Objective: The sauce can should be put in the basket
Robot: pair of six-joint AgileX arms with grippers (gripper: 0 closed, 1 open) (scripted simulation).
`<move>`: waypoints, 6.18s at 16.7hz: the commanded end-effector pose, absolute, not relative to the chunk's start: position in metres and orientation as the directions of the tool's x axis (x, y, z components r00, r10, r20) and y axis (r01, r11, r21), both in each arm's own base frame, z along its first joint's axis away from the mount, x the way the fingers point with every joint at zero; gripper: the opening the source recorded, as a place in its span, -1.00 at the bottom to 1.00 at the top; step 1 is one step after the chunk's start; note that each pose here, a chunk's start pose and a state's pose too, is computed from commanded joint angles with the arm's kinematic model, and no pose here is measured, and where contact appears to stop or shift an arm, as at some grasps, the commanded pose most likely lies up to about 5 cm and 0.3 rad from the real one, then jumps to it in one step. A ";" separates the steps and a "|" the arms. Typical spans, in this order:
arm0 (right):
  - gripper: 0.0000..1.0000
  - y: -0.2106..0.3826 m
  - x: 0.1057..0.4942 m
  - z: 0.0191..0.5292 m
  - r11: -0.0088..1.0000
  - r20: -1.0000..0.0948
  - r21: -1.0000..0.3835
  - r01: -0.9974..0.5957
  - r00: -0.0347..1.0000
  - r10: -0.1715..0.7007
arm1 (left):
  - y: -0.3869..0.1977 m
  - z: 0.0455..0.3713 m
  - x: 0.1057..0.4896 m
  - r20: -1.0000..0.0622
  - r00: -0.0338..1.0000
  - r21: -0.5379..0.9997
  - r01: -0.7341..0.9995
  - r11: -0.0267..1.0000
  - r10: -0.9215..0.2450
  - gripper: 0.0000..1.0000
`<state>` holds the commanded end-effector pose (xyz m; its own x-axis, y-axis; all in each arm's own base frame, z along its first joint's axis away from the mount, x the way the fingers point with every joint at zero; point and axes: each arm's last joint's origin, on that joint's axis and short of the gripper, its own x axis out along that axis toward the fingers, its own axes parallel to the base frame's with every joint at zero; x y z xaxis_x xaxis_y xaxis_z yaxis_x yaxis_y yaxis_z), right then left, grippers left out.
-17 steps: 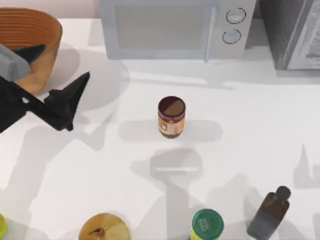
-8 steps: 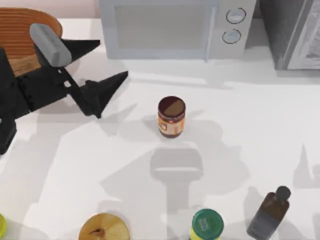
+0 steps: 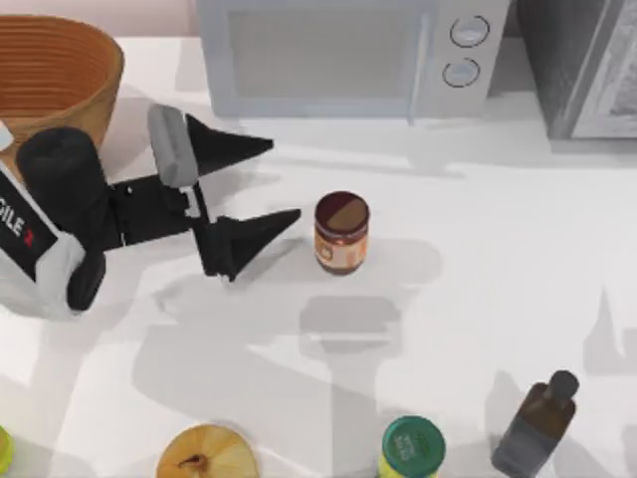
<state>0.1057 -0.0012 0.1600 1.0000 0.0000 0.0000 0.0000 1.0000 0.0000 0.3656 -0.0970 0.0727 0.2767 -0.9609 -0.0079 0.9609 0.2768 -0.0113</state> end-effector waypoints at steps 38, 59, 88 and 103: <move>1.00 -0.001 0.106 0.160 1.000 0.000 0.000 0.000 1.000 0.000 | -0.177 0.005 0.380 0.000 0.122 0.000 0.993 0.122 -0.993 -0.66; 1.00 -0.001 0.106 0.160 1.000 0.000 0.000 0.000 1.000 0.000 | -0.089 0.152 0.441 0.065 0.224 0.188 0.954 0.232 -0.972 -1.00; 1.00 -0.001 0.106 0.160 1.000 0.000 0.000 0.000 1.000 0.000 | 0.140 0.210 0.443 0.002 0.690 -0.001 0.724 0.690 -0.724 -1.00; 1.00 -0.001 0.106 0.160 1.000 0.000 0.000 0.000 1.000 0.000 | 0.140 0.210 0.443 0.002 0.690 -0.001 0.724 0.690 -0.724 1.00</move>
